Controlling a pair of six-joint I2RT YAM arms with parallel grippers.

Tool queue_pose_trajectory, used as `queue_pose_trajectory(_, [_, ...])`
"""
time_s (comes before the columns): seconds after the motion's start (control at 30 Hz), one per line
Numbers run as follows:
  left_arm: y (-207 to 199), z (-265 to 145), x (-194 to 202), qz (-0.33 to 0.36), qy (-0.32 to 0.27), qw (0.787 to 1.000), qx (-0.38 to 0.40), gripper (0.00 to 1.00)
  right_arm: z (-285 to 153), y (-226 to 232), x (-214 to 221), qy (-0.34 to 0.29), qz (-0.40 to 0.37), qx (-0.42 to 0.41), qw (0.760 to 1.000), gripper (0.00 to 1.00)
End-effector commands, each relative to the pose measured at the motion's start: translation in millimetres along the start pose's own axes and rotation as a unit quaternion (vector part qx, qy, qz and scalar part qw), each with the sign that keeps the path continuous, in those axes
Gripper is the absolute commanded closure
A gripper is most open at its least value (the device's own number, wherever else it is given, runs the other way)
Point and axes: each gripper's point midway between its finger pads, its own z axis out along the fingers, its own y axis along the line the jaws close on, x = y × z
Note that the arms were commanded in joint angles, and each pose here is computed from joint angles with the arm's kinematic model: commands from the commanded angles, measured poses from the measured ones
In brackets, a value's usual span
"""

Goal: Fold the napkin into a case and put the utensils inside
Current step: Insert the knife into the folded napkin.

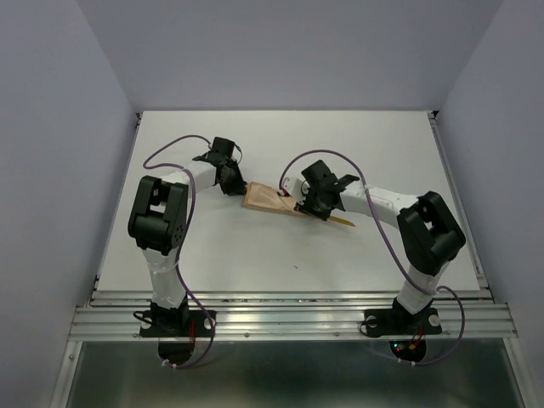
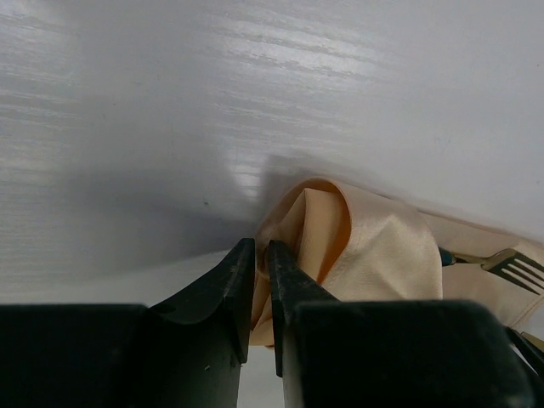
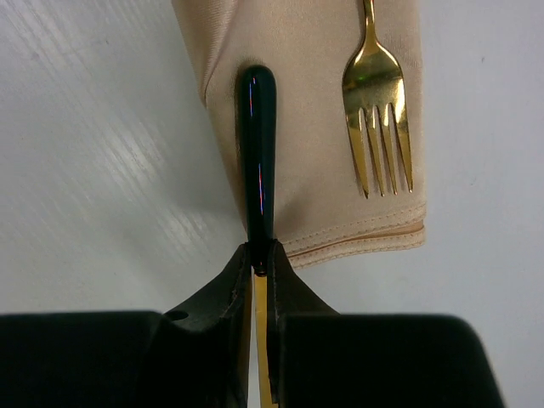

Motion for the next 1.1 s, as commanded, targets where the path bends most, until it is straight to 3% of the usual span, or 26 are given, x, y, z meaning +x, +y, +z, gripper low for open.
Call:
queue_pose_trajectory(0.0, [-15,-4,-13,0.012,-0.012,1.000,0.023,0.76,-8,-12,-22,-0.020,-0.013,0.020,1.000,0.99])
queue_pose_trajectory(1.07, [-40,-7,-11,0.027,-0.012,0.999,0.032,0.77,33,-2,-91,-0.076,-0.045,-0.032,0.996,0.99])
